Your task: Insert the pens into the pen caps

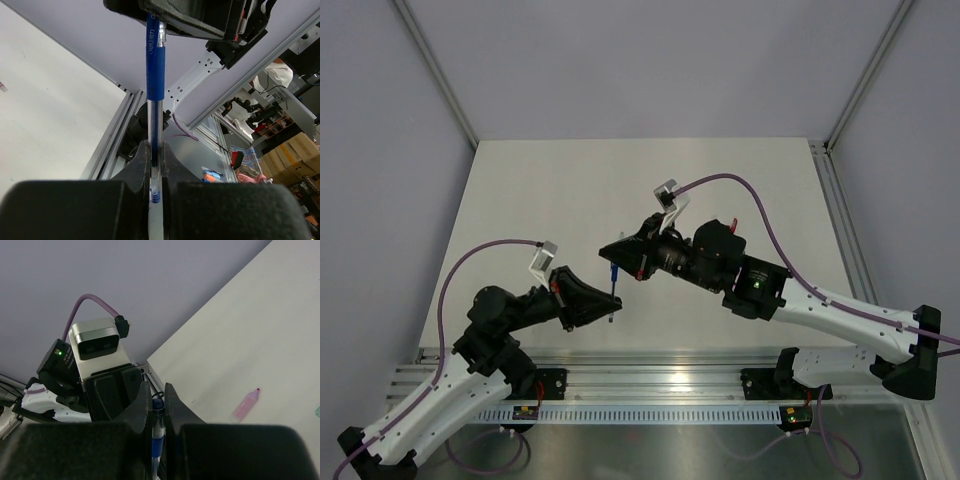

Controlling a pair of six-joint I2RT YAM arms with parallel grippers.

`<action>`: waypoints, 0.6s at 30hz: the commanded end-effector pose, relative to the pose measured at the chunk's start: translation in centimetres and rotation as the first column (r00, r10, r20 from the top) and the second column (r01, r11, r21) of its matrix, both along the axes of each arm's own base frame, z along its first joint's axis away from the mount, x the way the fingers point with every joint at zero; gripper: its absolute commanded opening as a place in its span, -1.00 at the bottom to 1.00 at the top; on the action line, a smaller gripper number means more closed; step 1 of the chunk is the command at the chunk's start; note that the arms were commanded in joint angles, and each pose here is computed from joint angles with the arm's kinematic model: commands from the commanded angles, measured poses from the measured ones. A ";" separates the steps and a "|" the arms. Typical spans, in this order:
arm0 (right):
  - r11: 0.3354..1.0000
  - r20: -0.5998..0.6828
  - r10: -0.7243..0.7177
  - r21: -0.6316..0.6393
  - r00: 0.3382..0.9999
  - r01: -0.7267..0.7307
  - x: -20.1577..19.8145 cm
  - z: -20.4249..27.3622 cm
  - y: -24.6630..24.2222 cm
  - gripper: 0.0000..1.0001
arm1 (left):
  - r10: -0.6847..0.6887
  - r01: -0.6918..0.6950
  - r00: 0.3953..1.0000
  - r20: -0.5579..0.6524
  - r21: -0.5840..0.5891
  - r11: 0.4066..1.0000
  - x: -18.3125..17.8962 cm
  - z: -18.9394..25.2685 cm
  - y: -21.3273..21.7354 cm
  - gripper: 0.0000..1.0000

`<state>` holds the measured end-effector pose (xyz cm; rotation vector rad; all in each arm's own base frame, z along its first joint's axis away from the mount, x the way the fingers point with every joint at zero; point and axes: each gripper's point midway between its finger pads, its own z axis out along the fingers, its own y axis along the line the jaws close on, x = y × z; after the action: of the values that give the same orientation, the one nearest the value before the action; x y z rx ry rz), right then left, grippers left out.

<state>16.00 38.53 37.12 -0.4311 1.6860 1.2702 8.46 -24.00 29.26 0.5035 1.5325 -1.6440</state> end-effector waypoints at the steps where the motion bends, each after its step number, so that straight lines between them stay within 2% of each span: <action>1: 0.999 -0.027 0.031 -0.026 0.999 -0.032 -0.4 -2.4 0.4 -1.00 | 0.023 -0.019 0.998 0.056 -0.070 0.997 -0.2 2.9 0.5 -1.00; 7: 0.997 -0.064 0.058 -0.053 0.996 -0.061 -1.2 -5.5 0.4 -1.00 | 0.038 -0.026 0.995 0.096 -0.121 0.992 -0.4 7.1 0.9 -1.00; 18: 0.982 -0.151 0.097 -0.144 0.984 -0.119 -4.3 -11.8 0.9 -1.00 | 0.160 -0.147 0.970 0.184 -0.086 0.985 2.3 11.8 0.8 -1.00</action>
<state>16.61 37.77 36.66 -0.2802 1.5773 1.3526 8.99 -24.75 30.15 0.5358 1.7525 -1.5733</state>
